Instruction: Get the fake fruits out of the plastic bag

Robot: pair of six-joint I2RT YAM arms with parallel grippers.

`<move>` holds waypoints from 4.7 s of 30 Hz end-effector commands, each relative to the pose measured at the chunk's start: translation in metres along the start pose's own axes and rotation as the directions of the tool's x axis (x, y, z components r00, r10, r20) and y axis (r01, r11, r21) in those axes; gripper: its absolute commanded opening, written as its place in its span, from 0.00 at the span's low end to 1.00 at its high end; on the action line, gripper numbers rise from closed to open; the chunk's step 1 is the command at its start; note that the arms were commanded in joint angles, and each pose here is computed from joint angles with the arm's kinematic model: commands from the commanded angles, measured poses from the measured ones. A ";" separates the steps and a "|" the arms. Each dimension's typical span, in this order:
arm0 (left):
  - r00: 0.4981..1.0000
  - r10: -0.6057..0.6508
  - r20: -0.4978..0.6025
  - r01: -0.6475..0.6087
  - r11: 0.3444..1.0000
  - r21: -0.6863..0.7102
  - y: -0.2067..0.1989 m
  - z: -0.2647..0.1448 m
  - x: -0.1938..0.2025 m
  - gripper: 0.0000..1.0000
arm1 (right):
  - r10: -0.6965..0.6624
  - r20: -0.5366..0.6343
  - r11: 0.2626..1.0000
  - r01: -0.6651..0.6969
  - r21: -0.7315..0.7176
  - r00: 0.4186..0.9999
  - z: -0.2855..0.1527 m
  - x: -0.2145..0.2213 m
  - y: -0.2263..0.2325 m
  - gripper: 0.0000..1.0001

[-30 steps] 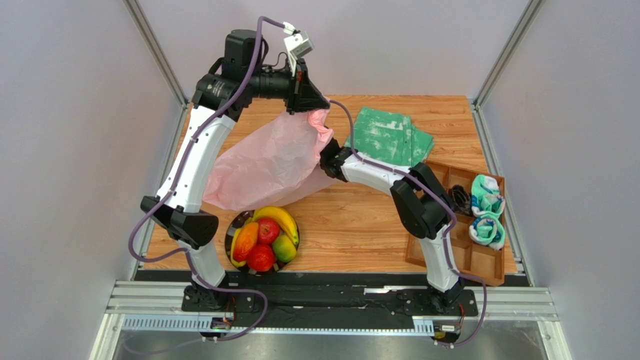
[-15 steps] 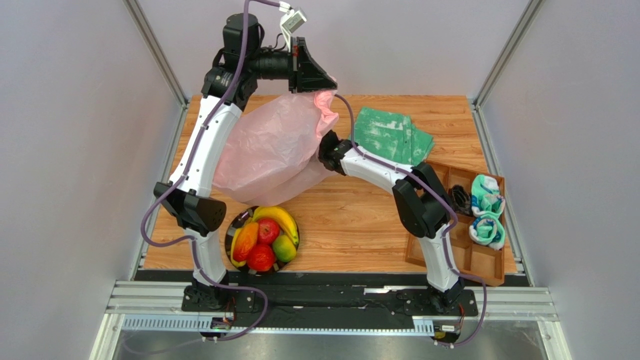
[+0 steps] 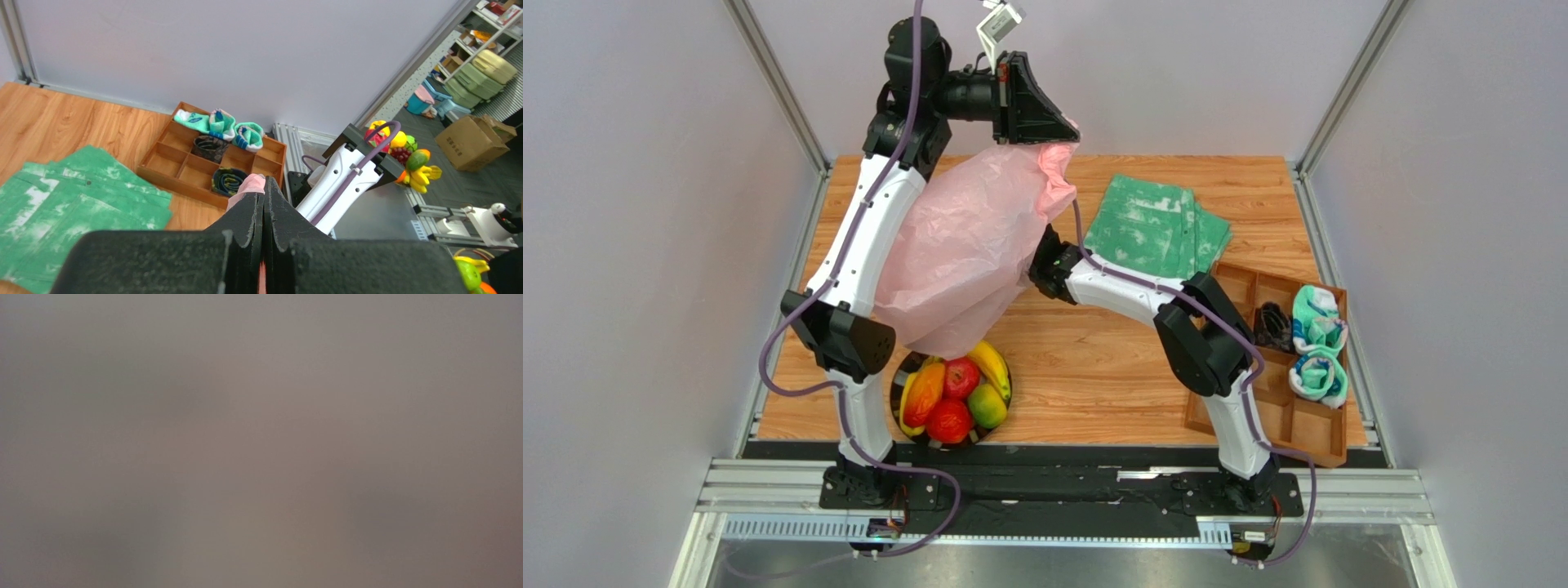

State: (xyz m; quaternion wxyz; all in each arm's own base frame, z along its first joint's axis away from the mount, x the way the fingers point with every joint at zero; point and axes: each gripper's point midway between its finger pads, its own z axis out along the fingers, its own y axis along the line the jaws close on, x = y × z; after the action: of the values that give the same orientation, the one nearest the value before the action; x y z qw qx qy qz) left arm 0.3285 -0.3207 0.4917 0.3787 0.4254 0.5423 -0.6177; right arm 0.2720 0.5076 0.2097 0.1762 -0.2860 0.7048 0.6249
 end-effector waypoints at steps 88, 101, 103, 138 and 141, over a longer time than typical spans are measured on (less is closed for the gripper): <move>0.918 -0.393 0.057 0.394 0.881 -0.262 0.098 -0.030 0.151 0.20 | -0.011 -0.253 0.504 0.224 0.834 0.967 -0.146 0.092 -0.207 0.51; 0.936 -0.348 0.058 0.347 0.876 -0.334 0.079 -0.062 0.149 0.18 | -0.213 -0.267 0.705 0.337 0.624 0.940 -0.164 0.047 -0.067 0.10; 0.943 -0.331 0.049 0.326 0.879 -0.347 0.075 -0.069 0.151 0.17 | -0.225 -0.253 0.716 0.336 0.612 0.941 -0.170 0.042 -0.056 0.10; 0.945 -0.146 -0.293 -0.131 0.653 -0.746 0.076 -0.161 0.201 0.00 | -0.411 0.122 0.768 0.272 0.579 0.903 -0.288 -0.081 0.033 0.02; 0.939 -0.098 -0.329 -0.207 0.604 -0.770 0.082 -0.172 0.192 0.00 | -0.432 0.140 0.824 0.327 0.463 0.891 -0.283 -0.084 0.075 0.04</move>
State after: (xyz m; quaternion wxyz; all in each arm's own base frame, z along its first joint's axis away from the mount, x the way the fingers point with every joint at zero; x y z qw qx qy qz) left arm 0.3395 -0.1771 0.2400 0.3789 0.3054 0.8274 -0.2803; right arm 0.3482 0.2499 0.2921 0.3815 -0.2465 0.7936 0.4048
